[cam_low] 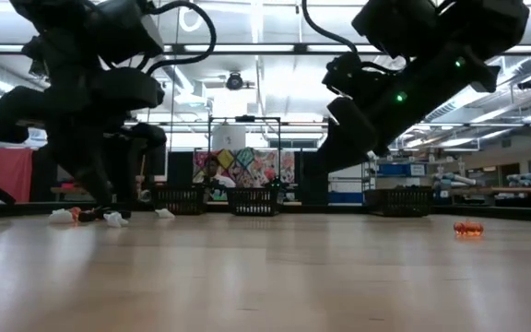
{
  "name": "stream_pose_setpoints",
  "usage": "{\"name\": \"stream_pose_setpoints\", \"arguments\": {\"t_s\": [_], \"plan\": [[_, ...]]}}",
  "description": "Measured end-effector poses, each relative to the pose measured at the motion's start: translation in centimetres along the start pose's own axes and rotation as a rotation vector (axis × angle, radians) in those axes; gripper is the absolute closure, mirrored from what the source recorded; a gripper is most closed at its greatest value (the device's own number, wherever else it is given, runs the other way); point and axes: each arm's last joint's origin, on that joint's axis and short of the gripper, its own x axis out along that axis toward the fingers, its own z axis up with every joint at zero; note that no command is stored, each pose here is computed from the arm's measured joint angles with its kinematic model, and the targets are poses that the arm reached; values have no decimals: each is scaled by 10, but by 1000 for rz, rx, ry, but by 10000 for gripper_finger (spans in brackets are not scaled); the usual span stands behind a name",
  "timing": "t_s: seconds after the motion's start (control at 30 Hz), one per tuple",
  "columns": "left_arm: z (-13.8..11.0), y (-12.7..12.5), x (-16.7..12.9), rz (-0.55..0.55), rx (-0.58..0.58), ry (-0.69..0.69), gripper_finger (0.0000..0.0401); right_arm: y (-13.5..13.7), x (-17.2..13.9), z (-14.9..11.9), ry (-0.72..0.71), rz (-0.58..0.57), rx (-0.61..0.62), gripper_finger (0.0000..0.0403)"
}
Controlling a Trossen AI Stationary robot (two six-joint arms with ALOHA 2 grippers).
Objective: Sort Halloween decoration
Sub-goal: Put the white ghost toy into the middle black bin
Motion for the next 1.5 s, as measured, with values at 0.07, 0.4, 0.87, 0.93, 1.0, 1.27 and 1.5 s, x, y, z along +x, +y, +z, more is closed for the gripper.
{"name": "stream_pose_setpoints", "arguments": {"t_s": [0.07,0.4,0.87,0.93,1.0,1.27,1.5], "plan": [[0,1,0,35,18,8,257,-2,1,1,-5,-3,-11,260],[-3,3,4,39,30,42,257,-9,6,10,-57,-14,-45,260],[-9,1,28,3,52,120,258,-13,10,12,-51,45,-33,260],[-9,1,29,3,51,120,260,-13,10,12,-51,45,-33,260],[-9,1,29,4,51,119,262,-13,10,12,-51,45,-33,260],[-8,1,29,13,48,118,308,-13,10,12,-51,45,-33,260],[-9,2,30,19,42,119,345,-13,10,12,-50,45,-34,260]]}}
